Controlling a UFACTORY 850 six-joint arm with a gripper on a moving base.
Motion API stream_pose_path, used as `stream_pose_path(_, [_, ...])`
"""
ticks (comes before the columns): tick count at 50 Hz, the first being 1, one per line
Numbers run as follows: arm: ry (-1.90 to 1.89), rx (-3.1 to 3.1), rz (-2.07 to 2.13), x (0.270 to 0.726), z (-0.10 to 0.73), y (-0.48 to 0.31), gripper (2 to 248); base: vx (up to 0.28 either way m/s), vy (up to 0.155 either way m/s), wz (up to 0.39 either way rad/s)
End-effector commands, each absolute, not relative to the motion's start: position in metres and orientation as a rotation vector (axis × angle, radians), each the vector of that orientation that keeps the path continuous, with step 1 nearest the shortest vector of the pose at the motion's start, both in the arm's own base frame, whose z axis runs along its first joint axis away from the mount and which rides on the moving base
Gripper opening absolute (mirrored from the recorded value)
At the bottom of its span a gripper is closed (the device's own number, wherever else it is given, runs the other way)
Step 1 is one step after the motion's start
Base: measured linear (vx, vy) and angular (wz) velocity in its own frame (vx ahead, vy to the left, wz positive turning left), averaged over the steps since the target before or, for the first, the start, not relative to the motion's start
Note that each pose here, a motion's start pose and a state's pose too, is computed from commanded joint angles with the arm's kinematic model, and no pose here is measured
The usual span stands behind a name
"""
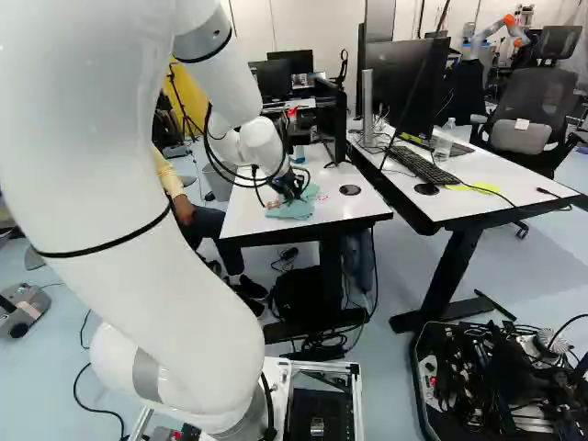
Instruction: Clean the table with the green towel
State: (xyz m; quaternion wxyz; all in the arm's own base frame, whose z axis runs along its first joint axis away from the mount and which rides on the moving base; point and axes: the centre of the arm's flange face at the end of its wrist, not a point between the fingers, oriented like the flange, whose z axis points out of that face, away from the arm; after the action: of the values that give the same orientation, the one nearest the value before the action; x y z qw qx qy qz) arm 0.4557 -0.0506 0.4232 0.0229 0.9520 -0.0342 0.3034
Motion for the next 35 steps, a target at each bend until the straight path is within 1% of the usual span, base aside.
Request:
stream_pose_path(17, [-0.195,2.928,0.928,0.438,0.423,-0.076,44,0.0,0.0,0.0])
stream_pose_path(35, [-0.287,2.902,0.921,0.441,0.423,-0.106,44,0.0,0.0,0.0])
